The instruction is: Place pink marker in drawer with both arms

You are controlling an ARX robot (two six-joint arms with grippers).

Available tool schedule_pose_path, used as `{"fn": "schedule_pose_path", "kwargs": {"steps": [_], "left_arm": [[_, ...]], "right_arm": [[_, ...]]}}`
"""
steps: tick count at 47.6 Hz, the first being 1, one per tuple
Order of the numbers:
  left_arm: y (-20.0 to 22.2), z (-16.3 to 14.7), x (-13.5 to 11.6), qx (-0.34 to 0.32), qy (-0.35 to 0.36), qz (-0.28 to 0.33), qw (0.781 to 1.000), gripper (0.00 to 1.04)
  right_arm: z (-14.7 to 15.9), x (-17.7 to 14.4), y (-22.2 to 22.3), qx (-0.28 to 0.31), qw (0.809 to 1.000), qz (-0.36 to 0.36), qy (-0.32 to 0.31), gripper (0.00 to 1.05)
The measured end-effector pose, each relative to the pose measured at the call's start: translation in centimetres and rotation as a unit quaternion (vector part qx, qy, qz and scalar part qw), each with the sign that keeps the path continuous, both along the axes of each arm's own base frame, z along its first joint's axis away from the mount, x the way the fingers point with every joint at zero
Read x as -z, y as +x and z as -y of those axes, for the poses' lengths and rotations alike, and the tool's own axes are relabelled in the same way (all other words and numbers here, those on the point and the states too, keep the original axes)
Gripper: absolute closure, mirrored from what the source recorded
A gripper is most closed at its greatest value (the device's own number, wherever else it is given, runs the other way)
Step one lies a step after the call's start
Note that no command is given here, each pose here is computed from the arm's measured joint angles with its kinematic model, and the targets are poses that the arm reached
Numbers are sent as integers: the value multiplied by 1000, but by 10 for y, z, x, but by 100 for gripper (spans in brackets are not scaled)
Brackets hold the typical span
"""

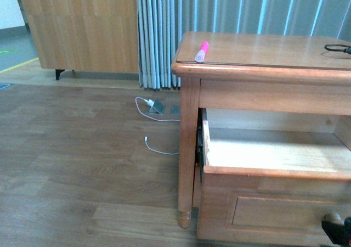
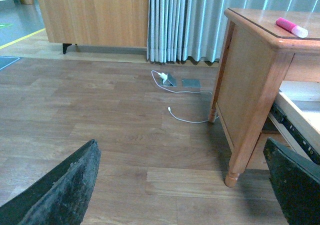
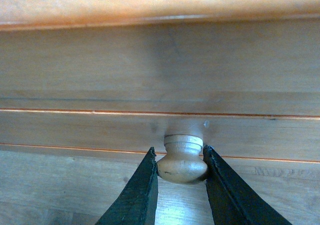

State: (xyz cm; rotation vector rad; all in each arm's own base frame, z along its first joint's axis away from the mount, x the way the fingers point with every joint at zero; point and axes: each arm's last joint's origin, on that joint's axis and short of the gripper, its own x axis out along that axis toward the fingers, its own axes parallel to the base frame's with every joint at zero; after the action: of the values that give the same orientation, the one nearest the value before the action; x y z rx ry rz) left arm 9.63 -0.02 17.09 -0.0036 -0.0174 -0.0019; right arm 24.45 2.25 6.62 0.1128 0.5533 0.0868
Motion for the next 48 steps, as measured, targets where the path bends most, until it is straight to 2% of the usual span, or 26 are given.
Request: {"fn": "schedule_pose_path", "kwargs": {"steps": [4, 9, 14, 23, 35, 40, 48], "left_arm": [[0, 0, 0, 0, 0, 0, 1000, 6], [0, 0, 0, 0, 0, 0, 1000, 6], [0, 0, 0, 0, 0, 0, 1000, 6], [0, 0, 0, 0, 0, 0, 1000, 6], [0, 0, 0, 0, 0, 0, 1000, 6], [0, 0, 0, 0, 0, 0, 1000, 6], [0, 0, 0, 0, 0, 0, 1000, 6]], "right_arm": [[1, -2, -6, -5, 1000, 0, 3, 79], [7, -22, -10, 11, 999, 32, 6, 56], [11, -41, -23, 7, 999, 23, 35, 34], [19, -70, -53, -8, 998, 27, 58, 7], [36, -116, -99, -9, 993, 77, 88, 8], [41, -123, -114, -11, 991, 93, 99, 8], [50, -129, -124, 24, 988, 122, 91, 8]]}}
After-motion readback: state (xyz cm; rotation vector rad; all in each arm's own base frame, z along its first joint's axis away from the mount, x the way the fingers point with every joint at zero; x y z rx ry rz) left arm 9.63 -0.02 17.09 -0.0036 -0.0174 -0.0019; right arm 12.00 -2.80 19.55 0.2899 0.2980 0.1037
